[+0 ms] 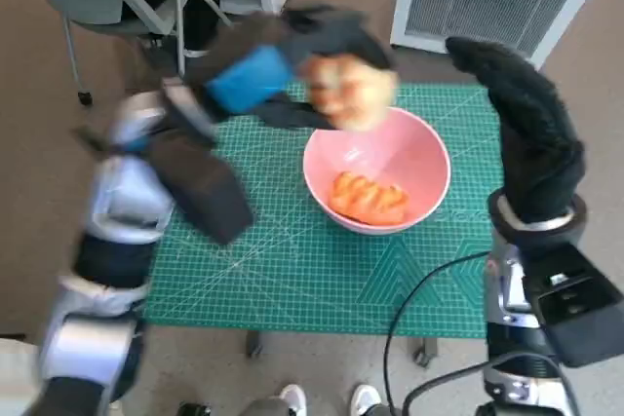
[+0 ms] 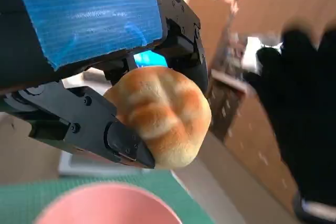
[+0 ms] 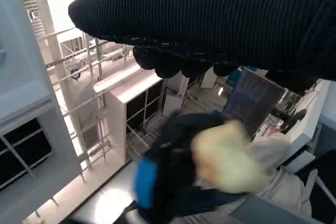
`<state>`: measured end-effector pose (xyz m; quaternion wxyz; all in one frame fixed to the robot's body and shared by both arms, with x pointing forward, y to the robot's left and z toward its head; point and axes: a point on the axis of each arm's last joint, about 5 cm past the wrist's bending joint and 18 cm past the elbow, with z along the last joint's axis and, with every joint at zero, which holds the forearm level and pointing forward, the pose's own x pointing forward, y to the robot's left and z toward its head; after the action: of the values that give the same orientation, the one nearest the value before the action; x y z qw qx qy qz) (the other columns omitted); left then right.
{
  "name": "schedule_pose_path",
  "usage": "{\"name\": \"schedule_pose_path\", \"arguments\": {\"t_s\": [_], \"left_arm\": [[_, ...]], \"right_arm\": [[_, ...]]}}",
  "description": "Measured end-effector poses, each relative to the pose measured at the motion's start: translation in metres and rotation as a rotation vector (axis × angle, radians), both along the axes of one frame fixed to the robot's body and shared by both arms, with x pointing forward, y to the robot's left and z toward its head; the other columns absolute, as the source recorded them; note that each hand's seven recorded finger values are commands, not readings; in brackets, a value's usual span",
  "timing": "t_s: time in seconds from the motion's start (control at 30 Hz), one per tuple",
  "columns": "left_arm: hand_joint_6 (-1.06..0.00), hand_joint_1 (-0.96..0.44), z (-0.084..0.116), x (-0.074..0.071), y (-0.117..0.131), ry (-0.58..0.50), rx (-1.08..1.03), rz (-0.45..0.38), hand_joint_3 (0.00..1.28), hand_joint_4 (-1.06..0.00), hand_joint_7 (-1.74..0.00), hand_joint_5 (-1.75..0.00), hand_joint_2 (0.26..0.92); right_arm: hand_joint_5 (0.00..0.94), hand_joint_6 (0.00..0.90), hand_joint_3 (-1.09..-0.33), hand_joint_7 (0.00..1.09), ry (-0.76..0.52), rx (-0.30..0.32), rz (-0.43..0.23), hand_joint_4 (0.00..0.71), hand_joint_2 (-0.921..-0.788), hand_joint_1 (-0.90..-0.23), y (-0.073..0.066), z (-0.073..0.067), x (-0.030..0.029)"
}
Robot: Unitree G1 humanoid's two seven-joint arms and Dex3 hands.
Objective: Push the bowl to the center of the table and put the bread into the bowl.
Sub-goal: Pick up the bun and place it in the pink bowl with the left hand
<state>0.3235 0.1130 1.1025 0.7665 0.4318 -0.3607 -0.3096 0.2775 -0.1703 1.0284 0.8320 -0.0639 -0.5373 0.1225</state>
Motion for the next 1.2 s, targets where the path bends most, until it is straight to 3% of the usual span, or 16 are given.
{"name": "schedule_pose_path", "arguments": {"t_s": [0.17,0.3,0.37,0.4,0.43,0.5,0.53,0.6,0.8,1.2], "left_arm": [[-0.62,0.00,-0.011,0.013,-0.016,0.054,0.055,0.006,0.08,-0.67,-1.20,-1.16,0.920],[-0.54,0.00,-0.019,0.020,-0.028,0.102,0.102,0.010,0.16,-0.57,-1.29,-1.26,0.921],[-0.45,0.00,-0.024,0.024,-0.033,0.132,0.123,0.010,0.25,-0.45,-1.39,-1.37,0.921],[-0.39,-0.03,-0.026,0.025,-0.035,0.146,0.135,0.012,0.23,-0.38,-1.12,-1.07,0.916],[-0.39,-0.04,-0.028,0.026,-0.037,0.158,0.154,0.013,0.22,-0.39,-0.98,-0.91,0.917],[-0.38,-0.11,-0.032,0.028,-0.041,0.188,0.196,0.017,0.17,-0.37,-0.55,-0.42,0.919],[-0.35,-0.15,-0.034,0.029,-0.042,0.205,0.214,0.018,0.15,-0.31,-0.42,-0.27,0.920],[-0.30,-0.21,-0.037,0.030,-0.044,0.246,0.254,0.017,0.12,-0.22,-0.28,-0.14,0.920],[-0.20,-0.34,-0.044,0.034,-0.045,0.357,0.347,0.018,0.09,-0.05,-0.12,-0.01,0.921],[-0.15,-0.41,-0.041,0.034,-0.039,0.357,0.300,-0.001,0.07,0.00,-0.06,0.00,0.921]], "right_arm": [[0.000,0.015,-0.748,0.69,-0.001,0.006,-0.004,0.309,-0.921,-0.601,0.000,0.001,-0.0001],[0.000,0.015,-0.748,0.69,-0.001,0.008,-0.007,0.308,-0.921,-0.599,0.000,0.002,-0.0007],[0.000,0.015,-0.748,0.69,-0.006,0.011,-0.008,0.308,-0.921,-0.598,0.000,0.004,-0.0015],[0.000,0.014,-0.748,0.69,-0.008,0.013,-0.008,0.308,-0.921,-0.597,0.001,0.004,-0.0019],[0.000,0.014,-0.748,0.69,-0.011,0.014,-0.009,0.308,-0.921,-0.597,0.001,0.005,-0.0023],[0.000,0.015,-0.748,0.69,-0.016,0.017,-0.010,0.308,-0.921,-0.595,0.001,0.006,-0.0032],[0.000,0.015,-0.748,0.69,-0.019,0.018,-0.011,0.308,-0.921,-0.594,0.001,0.006,-0.0036],[0.000,0.016,-0.748,0.69,-0.022,0.021,-0.015,0.308,-0.921,-0.594,0.000,0.007,-0.0044],[0.000,0.021,-0.748,0.69,-0.019,0.023,-0.024,0.308,-0.921,-0.593,-0.002,0.008,-0.0061],[0.000,0.025,-0.727,0.69,-0.010,0.032,-0.037,0.308,-0.921,-0.598,-0.006,0.008,-0.0090]]}}
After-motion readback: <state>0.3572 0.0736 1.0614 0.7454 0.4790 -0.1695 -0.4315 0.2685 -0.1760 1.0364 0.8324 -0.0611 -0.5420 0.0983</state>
